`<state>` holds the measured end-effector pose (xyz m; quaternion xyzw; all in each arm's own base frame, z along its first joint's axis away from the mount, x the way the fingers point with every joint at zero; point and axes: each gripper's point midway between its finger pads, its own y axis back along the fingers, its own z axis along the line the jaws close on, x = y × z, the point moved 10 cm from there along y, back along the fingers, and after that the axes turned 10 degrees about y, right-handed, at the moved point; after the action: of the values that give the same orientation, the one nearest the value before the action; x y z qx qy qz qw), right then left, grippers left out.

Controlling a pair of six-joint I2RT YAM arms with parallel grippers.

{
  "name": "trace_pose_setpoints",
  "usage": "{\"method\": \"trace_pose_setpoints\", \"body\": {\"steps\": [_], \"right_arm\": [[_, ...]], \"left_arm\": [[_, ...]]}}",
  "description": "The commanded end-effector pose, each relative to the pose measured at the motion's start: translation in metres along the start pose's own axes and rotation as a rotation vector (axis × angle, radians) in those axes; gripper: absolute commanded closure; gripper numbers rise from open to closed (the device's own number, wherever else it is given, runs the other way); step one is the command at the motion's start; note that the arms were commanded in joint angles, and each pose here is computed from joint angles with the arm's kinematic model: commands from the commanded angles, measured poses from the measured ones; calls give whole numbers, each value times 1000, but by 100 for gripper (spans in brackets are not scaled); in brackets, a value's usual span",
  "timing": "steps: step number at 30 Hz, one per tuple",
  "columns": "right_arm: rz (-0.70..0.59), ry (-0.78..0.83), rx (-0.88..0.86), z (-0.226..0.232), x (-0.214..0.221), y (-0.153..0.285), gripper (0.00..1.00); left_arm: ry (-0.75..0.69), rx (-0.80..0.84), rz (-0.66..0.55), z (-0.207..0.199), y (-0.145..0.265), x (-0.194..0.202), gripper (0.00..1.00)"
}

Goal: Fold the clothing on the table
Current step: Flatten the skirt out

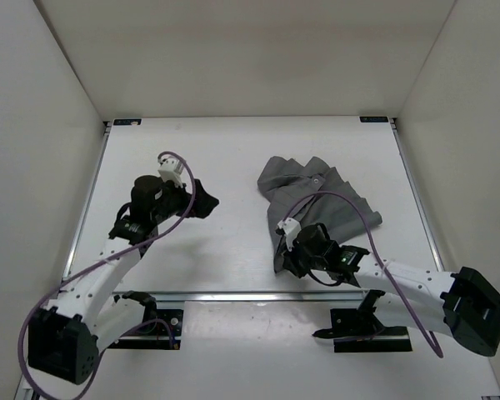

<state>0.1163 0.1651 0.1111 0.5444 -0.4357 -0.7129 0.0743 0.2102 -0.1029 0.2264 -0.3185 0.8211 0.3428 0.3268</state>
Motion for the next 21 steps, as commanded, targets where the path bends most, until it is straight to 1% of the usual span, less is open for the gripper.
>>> {"method": "trace_pose_setpoints", "body": {"steps": [1, 3, 4, 5, 6, 8, 9, 10, 11, 12, 13, 15, 16, 18, 19, 20, 21], "right_arm": [[-79, -120, 94, -3, -9, 8, 100], [-81, -177, 56, -10, -6, 17, 100], [-77, -174, 47, -9, -5, 19, 100], [-74, -172, 51, -9, -6, 21, 99], [-61, -168, 49, -7, -5, 23, 100], [-108, -143, 50, -5, -10, 29, 100], [-121, -121, 46, -5, -8, 28, 87], [-162, -100, 34, -4, -11, 32, 64], [-182, -79, 13, 0, -10, 31, 59], [-197, -46, -2, 2, -11, 30, 52], [-188, -18, -22, 4, -9, 28, 49], [-177, 62, -59, 13, -8, 22, 47], [-136, 119, -66, 18, -1, 16, 44], [-96, 134, -61, 21, 0, 7, 42], [-109, 143, -80, 23, -2, 5, 39], [-94, 143, -71, 22, 0, 0, 37], [-101, 164, -63, 24, 2, -2, 36]], "left_arm": [[-29, 126, -61, -22, -19, -31, 1], [-32, 181, -73, -33, -40, -44, 1], [-26, 181, -61, -34, -45, -45, 2], [-34, 197, -64, -38, -51, -47, 5], [-37, 206, -49, -42, -61, -49, 17], [-41, 216, -28, -45, -75, -54, 26], [-32, 218, -26, -45, -81, -57, 23], [-19, 221, -18, -45, -85, -56, 20], [-14, 221, -14, -42, -88, -55, 15], [-5, 219, -10, -40, -89, -54, 14], [-5, 216, -12, -40, -91, -55, 15], [2, 214, -2, -39, -93, -54, 14], [7, 219, -1, -39, -94, -54, 14], [12, 214, -4, -38, -94, -54, 13], [11, 213, -5, -37, -93, -54, 13], [8, 215, -9, -38, -92, -55, 13], [10, 218, -7, -38, -91, -55, 13]]}}
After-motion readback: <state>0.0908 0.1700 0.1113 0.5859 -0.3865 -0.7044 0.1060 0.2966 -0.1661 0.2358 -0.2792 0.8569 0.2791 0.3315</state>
